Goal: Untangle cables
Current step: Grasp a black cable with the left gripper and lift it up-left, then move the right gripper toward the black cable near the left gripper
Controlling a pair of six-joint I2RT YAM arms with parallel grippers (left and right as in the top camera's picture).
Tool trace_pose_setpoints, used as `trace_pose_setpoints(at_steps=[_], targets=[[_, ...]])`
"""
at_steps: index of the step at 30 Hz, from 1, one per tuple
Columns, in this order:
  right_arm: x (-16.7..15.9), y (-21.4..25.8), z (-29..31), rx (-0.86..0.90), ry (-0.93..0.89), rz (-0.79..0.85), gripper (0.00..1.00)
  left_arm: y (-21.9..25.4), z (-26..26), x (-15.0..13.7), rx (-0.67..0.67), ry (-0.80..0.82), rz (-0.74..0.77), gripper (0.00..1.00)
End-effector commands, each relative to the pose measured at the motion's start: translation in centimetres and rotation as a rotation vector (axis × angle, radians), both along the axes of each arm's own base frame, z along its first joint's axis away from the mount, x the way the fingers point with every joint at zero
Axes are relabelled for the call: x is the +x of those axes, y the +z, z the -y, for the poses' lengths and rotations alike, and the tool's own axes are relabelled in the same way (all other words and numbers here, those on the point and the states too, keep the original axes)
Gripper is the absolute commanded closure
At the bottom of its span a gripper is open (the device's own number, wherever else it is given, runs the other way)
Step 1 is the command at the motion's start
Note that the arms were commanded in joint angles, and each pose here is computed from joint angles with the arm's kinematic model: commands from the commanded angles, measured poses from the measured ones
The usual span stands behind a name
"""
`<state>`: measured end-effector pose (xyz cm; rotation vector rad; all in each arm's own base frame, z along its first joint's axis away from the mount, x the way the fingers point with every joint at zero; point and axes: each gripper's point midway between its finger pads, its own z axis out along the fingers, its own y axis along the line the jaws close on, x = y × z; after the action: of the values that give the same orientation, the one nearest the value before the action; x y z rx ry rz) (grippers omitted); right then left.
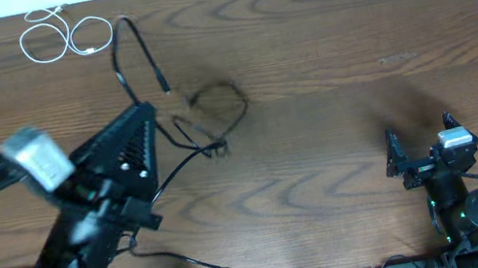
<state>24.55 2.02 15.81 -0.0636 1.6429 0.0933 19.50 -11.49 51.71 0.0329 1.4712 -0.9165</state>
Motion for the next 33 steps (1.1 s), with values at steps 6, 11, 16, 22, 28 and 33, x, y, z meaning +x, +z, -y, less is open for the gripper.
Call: trace_pose_setpoints(at_steps=[6, 11, 16, 22, 28, 33], targets=[[0.0, -0.1, -0.1, 0.01, 0.001, 0.0, 0.01, 3.9, 0.1, -0.2, -0.171, -0.045, 0.068, 0.93], [0.0, -0.1, -0.1, 0.01, 0.001, -0.001, 0.01, 2.1, 0.7, 1.3, -0.148, -0.04, -0.007, 0.93], [0.0, -0.1, -0.1, 0.01, 0.001, -0.001, 0.01, -0.1, 1.5, 3.1, -0.121, -0.036, -0.1, 0.92], [-0.8, 1.2, -4.0, 0.251, 0.224, -0.003, 0.01, -0.1, 1.7, 3.6, -0.152, -0.041, -0.123, 0.93], [-3.7, 2.9, -9.1, 0.587, 0.556, -0.116, 0.01, -0.8, 1.7, 3.6, -0.199, -0.05, -0.186, 0.92], [-6.7, 10.8, -10.1, 0.552, 0.749, 0.19, 0.01, -3.0, 1.6, 4.0, -0.19, -0.027, -0.281, 0.93]])
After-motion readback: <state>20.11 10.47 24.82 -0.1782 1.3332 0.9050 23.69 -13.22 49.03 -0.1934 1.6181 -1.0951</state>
